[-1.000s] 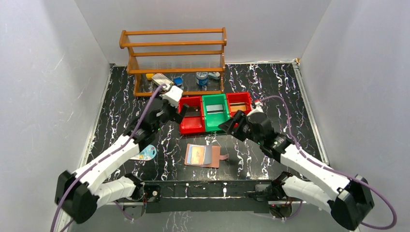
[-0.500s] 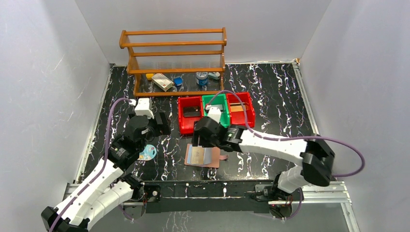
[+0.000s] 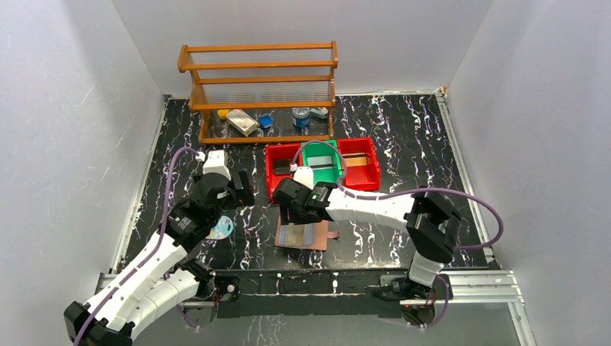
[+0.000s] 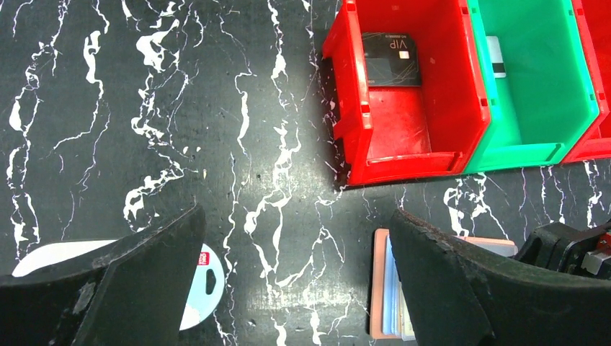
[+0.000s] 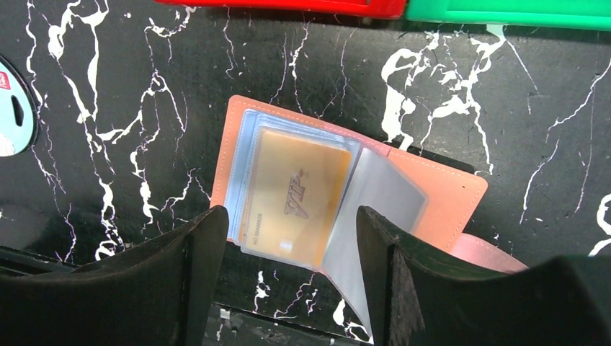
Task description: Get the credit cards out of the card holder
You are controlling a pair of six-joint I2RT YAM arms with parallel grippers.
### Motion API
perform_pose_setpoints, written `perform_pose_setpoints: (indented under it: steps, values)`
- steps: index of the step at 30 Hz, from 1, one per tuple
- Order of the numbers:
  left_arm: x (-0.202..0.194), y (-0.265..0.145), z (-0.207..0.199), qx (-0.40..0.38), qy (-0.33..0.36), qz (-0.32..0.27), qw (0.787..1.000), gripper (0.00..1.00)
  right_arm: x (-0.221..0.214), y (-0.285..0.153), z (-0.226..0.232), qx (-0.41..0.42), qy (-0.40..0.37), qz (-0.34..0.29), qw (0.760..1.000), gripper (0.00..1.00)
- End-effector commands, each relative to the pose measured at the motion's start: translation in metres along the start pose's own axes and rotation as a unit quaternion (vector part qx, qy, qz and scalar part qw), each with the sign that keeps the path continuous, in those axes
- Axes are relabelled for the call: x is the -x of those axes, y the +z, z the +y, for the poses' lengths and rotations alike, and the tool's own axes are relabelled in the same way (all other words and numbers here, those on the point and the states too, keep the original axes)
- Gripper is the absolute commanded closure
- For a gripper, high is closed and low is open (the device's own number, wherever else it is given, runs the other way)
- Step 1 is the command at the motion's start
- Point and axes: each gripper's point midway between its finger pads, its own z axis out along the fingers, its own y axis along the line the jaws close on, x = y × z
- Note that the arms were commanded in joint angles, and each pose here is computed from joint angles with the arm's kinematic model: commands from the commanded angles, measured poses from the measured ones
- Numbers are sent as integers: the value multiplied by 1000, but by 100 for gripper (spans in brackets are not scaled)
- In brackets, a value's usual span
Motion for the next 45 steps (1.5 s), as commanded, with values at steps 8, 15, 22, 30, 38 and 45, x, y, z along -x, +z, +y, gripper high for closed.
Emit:
perform_pose_setpoints:
  steps: [8,15,22,30,38,45]
  values:
    - [15,-9,5,10,-7,-20,1000,2,-9,9,23,25,-16,33,999,31]
    - [11,-7,4,10,-7,-10,1000,2,-24,22,16,0,-20,60,998,30]
    - [9,-5,3,11,-5,-4,1000,2,-32,32,8,-24,-25,73,997,27]
    - [4,-3,2,12,-5,6,1000,2,-35,34,0,-34,-19,70,997,40]
    - [-5,2,-4,1,-16,25,1000,2,-34,30,-6,-14,-6,63,998,57]
    - [-13,5,-14,-18,-16,51,998,3,-33,35,-15,21,33,67,997,74]
